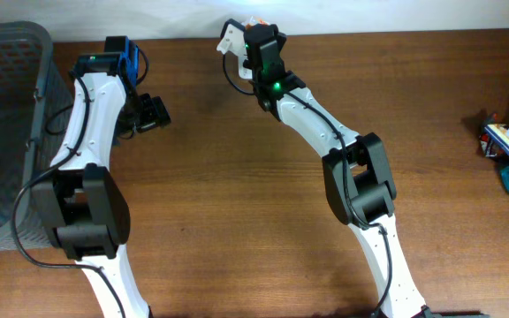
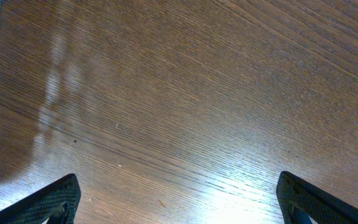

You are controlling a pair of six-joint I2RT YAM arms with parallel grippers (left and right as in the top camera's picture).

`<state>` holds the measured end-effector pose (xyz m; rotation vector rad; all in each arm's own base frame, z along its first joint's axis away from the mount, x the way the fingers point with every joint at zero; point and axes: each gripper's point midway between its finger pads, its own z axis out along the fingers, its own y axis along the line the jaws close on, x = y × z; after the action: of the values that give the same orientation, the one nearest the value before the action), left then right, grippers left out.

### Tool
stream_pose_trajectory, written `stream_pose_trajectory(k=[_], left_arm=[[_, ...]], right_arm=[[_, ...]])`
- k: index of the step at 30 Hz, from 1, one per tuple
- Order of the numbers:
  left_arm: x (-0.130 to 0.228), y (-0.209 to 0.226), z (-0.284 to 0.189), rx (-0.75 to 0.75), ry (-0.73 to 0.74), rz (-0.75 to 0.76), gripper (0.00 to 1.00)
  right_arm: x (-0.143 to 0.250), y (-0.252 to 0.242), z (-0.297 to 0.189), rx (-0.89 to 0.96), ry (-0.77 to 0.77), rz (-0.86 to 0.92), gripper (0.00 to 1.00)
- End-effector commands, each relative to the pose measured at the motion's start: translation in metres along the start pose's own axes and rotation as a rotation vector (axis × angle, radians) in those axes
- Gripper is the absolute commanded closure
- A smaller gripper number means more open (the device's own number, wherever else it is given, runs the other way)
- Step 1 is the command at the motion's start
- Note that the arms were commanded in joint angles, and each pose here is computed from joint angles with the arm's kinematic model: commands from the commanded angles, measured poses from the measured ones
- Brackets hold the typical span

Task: Scan the item barcode
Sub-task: 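Carry the orange box right and drop it at the table edge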

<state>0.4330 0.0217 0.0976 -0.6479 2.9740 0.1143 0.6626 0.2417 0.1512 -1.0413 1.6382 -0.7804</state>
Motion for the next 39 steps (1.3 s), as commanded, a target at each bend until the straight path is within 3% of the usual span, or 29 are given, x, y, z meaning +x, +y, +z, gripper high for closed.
stream_pose_trajectory(k=[1, 8, 15, 19, 23, 27, 30, 31, 33, 34, 39], left_arm=[[0.001, 0.000, -0.001, 0.006, 0.002, 0.000, 0.01], [0.001, 0.000, -0.001, 0.006, 0.002, 0.000, 0.01], [0.001, 0.000, -0.001, 0.006, 0.002, 0.000, 0.01], [0.001, 0.000, -0.001, 0.006, 0.002, 0.000, 0.01], [0.001, 0.000, -0.001, 0.006, 0.002, 0.000, 0.01], [0.001, 0.000, -0.001, 0.006, 0.002, 0.000, 0.01], [0.001, 0.000, -0.001, 0.006, 0.003, 0.000, 0.01], [0.001, 0.000, -0.001, 0.006, 0.002, 0.000, 0.01], [0.001, 0.000, -0.001, 0.006, 0.002, 0.000, 0.01], [0.001, 0.000, -0.001, 0.006, 0.002, 0.000, 0.01], [0.001, 0.000, -0.001, 0.006, 0.002, 0.000, 0.01]], right_arm=[[0.013, -0.014, -0.002, 0.084, 0.090, 0.120, 0.96], [0.097, -0.100, -0.018, 0.405, 0.370, 0.420, 0.96], [0.246, -0.171, -0.055, 0.637, 0.807, 0.375, 0.96], [0.353, -0.171, -0.081, 0.554, 1.081, 0.301, 0.96], [0.434, -0.152, -0.107, 0.460, 1.220, 0.431, 0.96], [0.481, -0.127, -0.123, 0.268, 1.289, 0.525, 0.96], [0.504, -0.127, -0.137, 0.285, 1.334, 0.587, 0.94], [0.509, -0.128, -0.140, 0.291, 1.343, 0.598, 0.87], [0.516, -0.123, -0.141, 0.253, 1.342, 0.630, 0.16], [0.516, -0.119, -0.139, 0.222, 1.332, 0.650, 0.01], [0.511, -0.108, -0.139, 0.194, 1.325, 0.737, 0.01]])
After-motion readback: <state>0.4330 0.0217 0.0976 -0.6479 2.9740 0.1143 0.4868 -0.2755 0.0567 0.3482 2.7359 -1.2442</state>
